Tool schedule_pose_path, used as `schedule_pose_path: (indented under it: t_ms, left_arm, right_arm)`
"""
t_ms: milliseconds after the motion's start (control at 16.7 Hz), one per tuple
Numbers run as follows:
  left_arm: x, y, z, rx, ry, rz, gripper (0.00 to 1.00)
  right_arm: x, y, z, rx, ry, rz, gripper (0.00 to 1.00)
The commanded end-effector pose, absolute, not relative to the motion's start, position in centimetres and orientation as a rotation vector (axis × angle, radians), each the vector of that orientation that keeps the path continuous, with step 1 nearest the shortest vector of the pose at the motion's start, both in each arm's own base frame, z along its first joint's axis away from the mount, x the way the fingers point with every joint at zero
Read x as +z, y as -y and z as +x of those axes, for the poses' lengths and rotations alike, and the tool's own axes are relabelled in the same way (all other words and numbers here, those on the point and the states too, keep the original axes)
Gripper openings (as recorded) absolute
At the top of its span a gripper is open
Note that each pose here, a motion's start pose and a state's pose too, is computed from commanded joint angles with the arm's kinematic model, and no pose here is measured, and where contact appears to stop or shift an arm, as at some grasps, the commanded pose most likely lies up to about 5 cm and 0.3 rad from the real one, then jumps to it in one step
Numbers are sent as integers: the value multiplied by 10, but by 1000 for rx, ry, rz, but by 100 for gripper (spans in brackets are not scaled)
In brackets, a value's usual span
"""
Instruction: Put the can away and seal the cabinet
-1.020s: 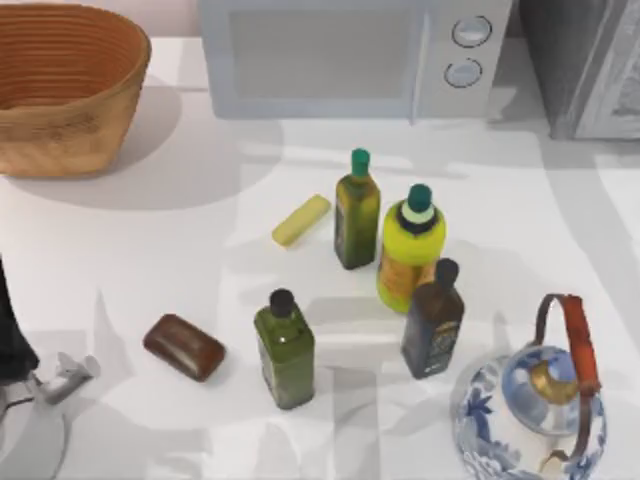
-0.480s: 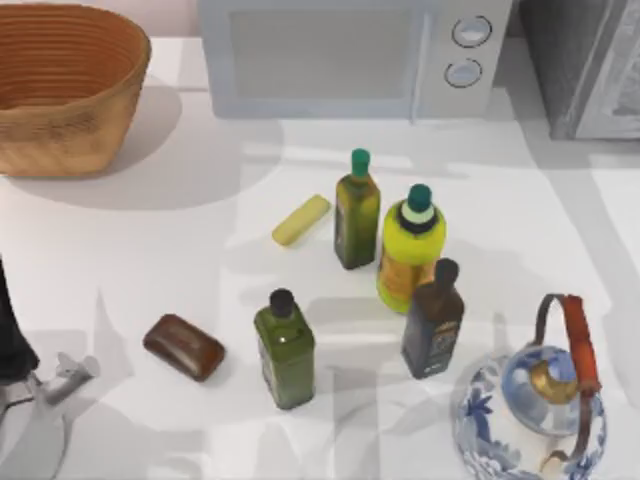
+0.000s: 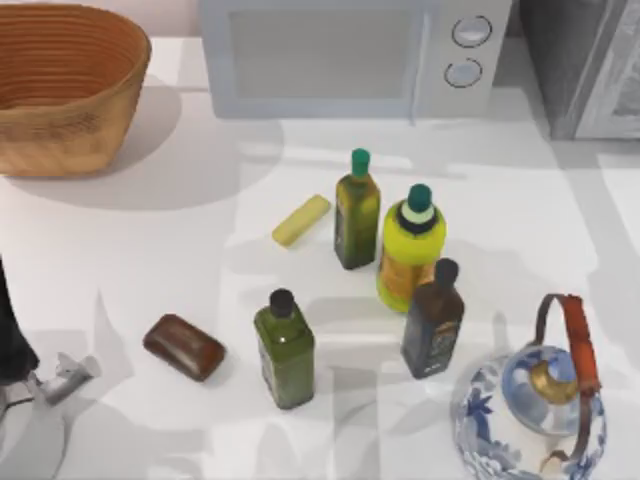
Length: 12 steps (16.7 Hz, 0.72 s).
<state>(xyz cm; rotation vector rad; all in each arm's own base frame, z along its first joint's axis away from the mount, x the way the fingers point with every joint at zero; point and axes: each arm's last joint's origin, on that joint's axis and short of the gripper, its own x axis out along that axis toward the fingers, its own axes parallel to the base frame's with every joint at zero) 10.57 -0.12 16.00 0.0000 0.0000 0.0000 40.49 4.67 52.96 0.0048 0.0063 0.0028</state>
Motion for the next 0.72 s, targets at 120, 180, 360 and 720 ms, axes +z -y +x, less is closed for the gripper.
schedule_pose_path:
  t_ms: [120,180,360,720]
  left_arm:
    - [160,1,106,0,0,0,100]
    - [160,1,106,0,0,0,100]
    - [160,1,106,0,0,0,100]
    - [160,1,106,0,0,0,100]
  right_arm:
    - [528,-46,407,0,-11,4,0]
    - [528,-46,407,0,-11,4,0]
    - [528,-46,407,0,-11,4,8]
    - [528,-46,407,0,-11,4,53]
